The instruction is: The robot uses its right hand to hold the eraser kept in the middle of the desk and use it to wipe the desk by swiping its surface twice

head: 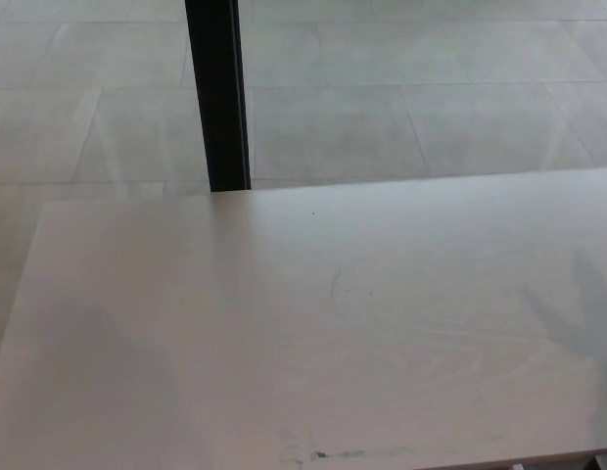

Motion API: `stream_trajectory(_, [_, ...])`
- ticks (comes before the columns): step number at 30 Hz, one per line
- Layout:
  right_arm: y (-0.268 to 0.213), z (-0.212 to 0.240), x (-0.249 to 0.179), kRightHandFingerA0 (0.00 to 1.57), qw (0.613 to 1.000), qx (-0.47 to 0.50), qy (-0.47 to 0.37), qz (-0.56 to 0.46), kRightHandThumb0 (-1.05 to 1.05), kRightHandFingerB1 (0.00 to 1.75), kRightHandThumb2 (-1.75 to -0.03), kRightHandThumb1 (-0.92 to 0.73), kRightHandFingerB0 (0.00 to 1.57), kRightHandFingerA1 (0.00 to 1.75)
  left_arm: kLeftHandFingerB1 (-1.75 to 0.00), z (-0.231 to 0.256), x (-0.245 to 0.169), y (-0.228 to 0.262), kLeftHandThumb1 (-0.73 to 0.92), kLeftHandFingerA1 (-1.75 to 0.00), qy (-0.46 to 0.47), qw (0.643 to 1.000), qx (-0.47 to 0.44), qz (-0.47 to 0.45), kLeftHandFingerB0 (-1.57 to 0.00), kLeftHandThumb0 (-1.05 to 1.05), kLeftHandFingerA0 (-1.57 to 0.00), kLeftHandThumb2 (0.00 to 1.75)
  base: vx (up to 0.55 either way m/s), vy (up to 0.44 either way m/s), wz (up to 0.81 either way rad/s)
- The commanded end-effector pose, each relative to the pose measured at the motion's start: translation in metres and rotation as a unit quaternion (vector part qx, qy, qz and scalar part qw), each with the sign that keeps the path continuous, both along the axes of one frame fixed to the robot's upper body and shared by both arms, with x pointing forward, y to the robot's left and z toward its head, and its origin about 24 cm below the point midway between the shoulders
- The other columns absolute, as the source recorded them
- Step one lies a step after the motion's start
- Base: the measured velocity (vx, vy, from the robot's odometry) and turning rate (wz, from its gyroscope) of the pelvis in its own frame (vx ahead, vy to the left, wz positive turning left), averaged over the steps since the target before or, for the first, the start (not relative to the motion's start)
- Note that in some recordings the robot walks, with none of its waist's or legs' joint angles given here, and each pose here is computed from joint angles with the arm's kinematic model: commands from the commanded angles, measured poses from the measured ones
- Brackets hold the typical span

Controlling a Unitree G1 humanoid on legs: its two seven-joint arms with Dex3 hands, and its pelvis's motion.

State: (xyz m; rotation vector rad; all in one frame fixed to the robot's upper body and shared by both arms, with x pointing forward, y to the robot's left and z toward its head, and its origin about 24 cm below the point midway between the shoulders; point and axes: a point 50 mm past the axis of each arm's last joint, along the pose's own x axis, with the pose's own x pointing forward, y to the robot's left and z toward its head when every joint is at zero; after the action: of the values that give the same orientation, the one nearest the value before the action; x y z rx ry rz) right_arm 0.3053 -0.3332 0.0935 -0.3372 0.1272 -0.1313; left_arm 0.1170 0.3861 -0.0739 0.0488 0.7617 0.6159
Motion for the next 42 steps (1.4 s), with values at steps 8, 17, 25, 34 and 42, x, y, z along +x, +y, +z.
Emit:
stream_trajectory(8, [-0.117, 0.114, -0.105, 0.0, 0.956, 0.181, -0.225, -0.051, -1.01, 0.23, -1.06, -0.68, 0.0, 0.37, -0.51, 0.007, -0.011, 0.013, 0.9, -0.64, -0.005, 1.0, 0.014, 0.013, -0.46, -0.68, -0.65, 0.67, 0.0, 0.0, 0.0])
stream_trajectory(17, [-0.182, 0.1, -0.209, 0.0, 0.917, 0.146, -0.251, -0.274, -0.9, 0.29, -1.08, -0.7, 0.0, 0.44, -0.52, 0.009, -0.013, 0.016, 0.89, -0.65, -0.005, 1.0, 0.019, 0.019, -0.48, -0.68, -0.68, 0.67, 0.0, 0.0, 0.0])
stream_trajectory(25, [-0.168, -0.017, -0.262, 0.0, 0.874, 0.157, -0.122, -0.443, -0.82, 0.49, -0.64, -0.81, 0.11, 0.69, -0.52, 0.007, -0.012, 0.015, 0.88, -0.66, -0.005, 1.0, 0.01, 0.026, -0.48, -0.7, -0.68, 0.67, 0.0, 0.0, 0.0])
stream_trajectory(34, [-0.137, -0.088, -0.273, 0.09, 0.846, 0.2, -0.046, -0.492, -0.69, 0.54, -0.62, -0.76, 0.28, 0.94, -0.49, 0.003, -0.018, 0.012, 0.89, -0.61, 0.014, 1.0, 0.012, 0.015, -0.45, -0.7, -0.63, 0.67, 0.0, 0.0, 0.0])
stream_trajectory(42, [-0.131, -0.089, -0.232, 0.33, 0.887, 0.175, 0.013, -0.426, -0.74, 0.6, -1.0, -0.6, 0.27, 0.78, -0.5, 0.006, -0.014, 0.014, 0.86, -0.63, -0.009, 0.999, 0.005, 0.031, -0.45, -0.7, -0.68, 0.67, 0.0, 0.0, 0.0])
